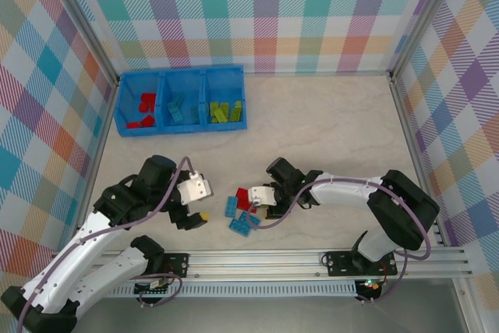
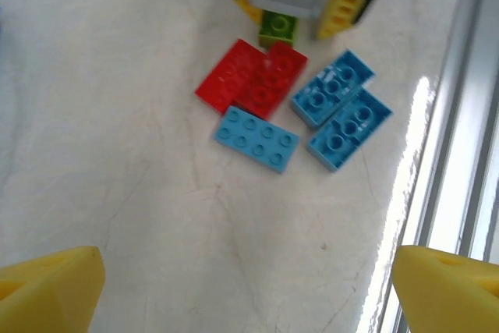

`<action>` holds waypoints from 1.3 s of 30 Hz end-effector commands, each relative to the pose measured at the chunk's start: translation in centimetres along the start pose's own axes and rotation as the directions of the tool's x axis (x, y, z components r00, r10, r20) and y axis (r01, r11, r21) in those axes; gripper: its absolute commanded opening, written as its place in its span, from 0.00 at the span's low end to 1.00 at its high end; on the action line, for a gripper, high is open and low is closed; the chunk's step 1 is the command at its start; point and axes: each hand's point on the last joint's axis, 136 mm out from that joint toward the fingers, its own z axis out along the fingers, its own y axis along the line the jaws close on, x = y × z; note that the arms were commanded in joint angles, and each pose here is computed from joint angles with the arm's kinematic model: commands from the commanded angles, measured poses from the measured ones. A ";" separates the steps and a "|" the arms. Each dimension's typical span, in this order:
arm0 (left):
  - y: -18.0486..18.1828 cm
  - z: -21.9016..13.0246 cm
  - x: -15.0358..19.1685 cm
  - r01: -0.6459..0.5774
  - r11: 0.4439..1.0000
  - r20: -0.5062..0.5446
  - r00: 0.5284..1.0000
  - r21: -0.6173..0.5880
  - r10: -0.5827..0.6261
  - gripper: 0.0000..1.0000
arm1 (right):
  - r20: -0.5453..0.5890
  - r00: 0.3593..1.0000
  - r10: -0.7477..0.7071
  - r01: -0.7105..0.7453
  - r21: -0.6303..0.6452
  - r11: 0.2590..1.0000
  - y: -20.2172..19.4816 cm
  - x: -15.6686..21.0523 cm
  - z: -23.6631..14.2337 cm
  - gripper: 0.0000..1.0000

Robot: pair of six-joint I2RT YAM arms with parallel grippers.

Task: Sort the legos into containers by color

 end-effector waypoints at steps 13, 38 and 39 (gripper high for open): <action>0.3 0.9 -0.2 -0.086 0.994 0.095 0.991 -0.073 0.092 0.99 | 0.118 0.992 0.038 -0.053 0.124 0.991 -3.1 -3.8 -3.6 0.32; 15.3 -9.2 0.4 0.571 0.448 0.402 0.814 -0.688 -0.420 1.00 | 0.319 0.924 0.212 -0.379 0.682 0.625 -33.8 -12.4 -2.3 0.34; 15.3 -9.3 0.4 0.574 0.449 0.406 0.812 -0.684 -0.419 1.00 | 0.315 0.923 0.219 -0.382 0.696 0.608 -34.5 -12.1 -2.3 0.40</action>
